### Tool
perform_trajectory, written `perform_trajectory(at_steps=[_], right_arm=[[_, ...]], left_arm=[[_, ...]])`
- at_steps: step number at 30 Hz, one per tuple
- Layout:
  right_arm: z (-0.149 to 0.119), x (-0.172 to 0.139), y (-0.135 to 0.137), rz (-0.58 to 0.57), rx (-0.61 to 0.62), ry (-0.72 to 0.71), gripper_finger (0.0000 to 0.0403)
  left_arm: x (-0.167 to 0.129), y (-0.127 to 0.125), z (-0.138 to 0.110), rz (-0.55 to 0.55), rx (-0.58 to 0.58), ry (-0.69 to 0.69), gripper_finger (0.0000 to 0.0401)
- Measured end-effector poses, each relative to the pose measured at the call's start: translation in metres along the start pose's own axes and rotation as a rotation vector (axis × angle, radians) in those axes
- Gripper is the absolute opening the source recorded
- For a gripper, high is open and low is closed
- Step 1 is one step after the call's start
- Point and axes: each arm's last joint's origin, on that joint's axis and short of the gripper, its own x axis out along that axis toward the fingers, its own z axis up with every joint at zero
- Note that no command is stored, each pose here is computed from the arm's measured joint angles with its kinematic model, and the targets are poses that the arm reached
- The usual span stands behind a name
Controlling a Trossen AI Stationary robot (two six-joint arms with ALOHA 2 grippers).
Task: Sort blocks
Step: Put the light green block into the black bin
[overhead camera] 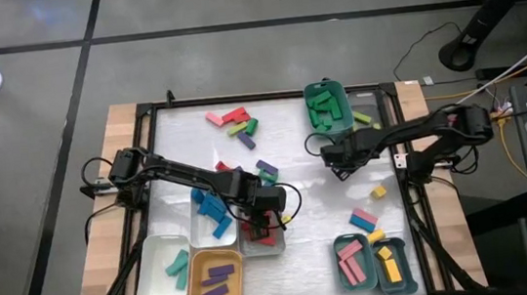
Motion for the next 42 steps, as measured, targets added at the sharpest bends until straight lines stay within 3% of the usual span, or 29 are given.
perform_trajectory(at_steps=[7, 17, 23, 33, 37, 42], right_arm=[[0.012, 0.009, -0.011, -0.024, 0.079, 0.036, 0.0193], [0.028, 0.017, -0.025, 0.042, 0.112, 0.106, 0.0193], [0.032, 0.024, -0.018, 0.115, 0.069, 0.142, 0.0193], [0.032, 0.029, -0.015, 0.143, 0.044, 0.181, 0.0192], [0.032, 0.029, -0.014, 0.160, 0.010, 0.187, 0.0166], [0.031, 0.029, -0.015, 0.158, -0.001, 0.202, 0.0097]], left_arm=[[0.000, -0.001, 0.000, 0.000, 0.001, 0.000, 0.0188], [0.000, -0.001, 0.000, 0.000, 0.001, 0.000, 0.0188], [0.000, -0.001, 0.000, 0.000, 0.012, 0.000, 0.0188], [0.000, -0.001, 0.000, 0.000, 0.011, 0.003, 0.0188], [0.000, -0.001, 0.000, 0.000, 0.010, 0.003, 0.0188], [0.000, -0.001, 0.000, 0.000, 0.014, 0.003, 0.0188]])
